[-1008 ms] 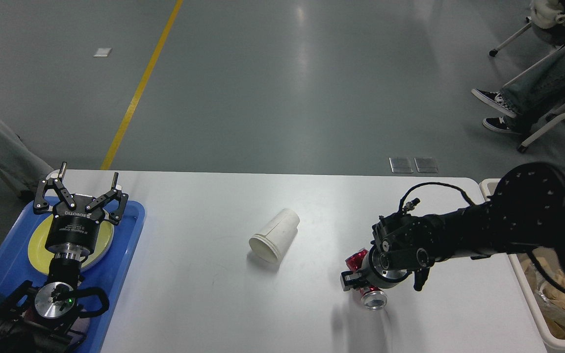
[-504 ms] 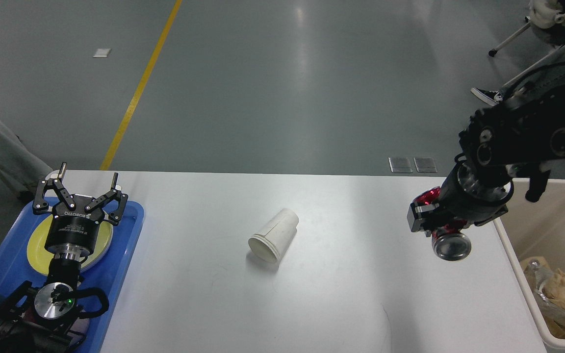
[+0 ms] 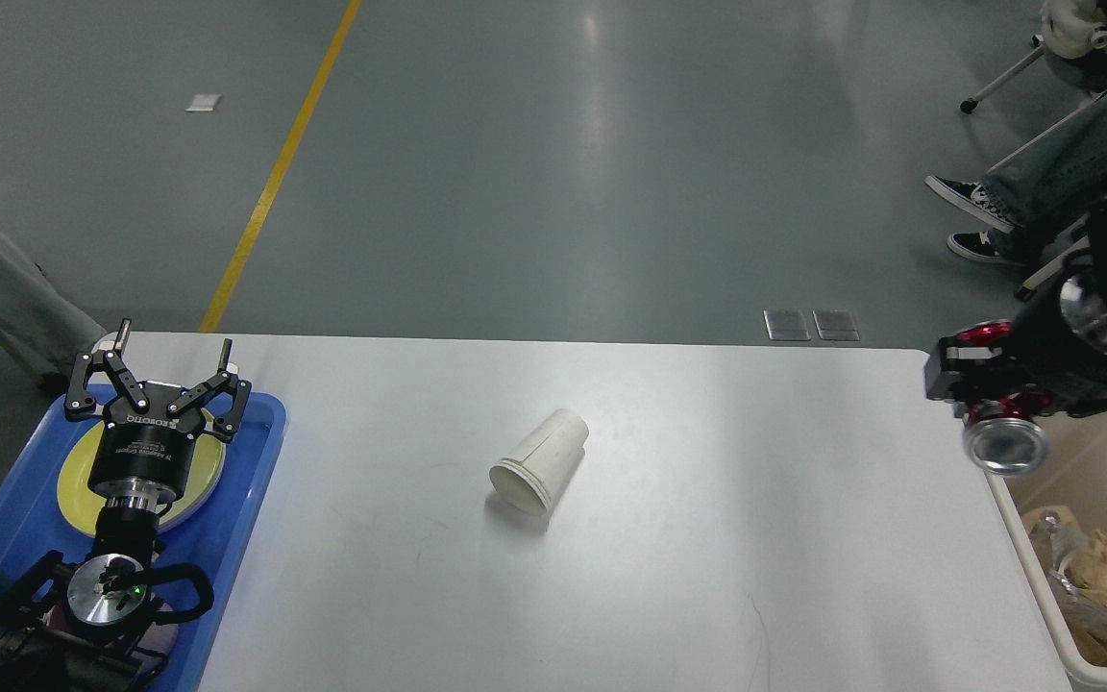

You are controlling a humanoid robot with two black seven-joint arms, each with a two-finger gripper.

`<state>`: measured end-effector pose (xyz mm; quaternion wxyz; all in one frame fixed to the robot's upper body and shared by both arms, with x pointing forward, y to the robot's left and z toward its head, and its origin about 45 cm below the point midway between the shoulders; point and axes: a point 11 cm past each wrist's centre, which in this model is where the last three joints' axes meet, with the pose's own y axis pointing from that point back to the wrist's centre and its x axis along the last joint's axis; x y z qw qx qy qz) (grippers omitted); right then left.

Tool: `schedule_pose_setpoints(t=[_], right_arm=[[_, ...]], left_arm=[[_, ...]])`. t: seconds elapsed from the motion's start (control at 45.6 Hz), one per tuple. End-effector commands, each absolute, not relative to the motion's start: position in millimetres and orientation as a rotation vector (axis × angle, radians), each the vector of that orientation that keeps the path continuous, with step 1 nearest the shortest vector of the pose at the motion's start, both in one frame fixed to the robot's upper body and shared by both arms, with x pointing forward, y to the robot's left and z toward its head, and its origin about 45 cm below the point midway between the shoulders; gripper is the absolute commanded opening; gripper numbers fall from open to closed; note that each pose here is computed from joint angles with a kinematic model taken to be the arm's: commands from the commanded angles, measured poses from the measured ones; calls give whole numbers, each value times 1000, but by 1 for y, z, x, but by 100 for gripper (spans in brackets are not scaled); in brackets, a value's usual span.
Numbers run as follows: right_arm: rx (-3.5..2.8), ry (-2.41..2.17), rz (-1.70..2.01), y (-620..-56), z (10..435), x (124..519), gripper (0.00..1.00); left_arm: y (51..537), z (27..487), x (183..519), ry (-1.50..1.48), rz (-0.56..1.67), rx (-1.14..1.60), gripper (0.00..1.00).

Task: Tidy desktop
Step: 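Carry the red can into the white bin and release it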

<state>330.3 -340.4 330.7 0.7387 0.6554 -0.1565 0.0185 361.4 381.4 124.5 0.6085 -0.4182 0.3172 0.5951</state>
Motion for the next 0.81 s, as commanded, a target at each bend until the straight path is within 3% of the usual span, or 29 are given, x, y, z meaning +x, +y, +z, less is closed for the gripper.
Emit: schedule_pose_setpoints(t=[0.0,0.197,0.416,0.592,0.789], right_arm=[[1369,-502,-50,-414,310,326,0],[1240,-657,-123,-520,252,328,0],[1161,-790,-144,-584,175,311,0],[1048,-837,-67,-611,139,286,0],[1005,-834,46,-589,64,256,0]], left_arm=[[382,124,361,733,1376,-965,96],[381,124,361,734,1374,-965,96],[381,125,362,732,1375,-966,96],[381,125,362,732,1375,-966,96],[381,125,362,732,1375,-966,96]])
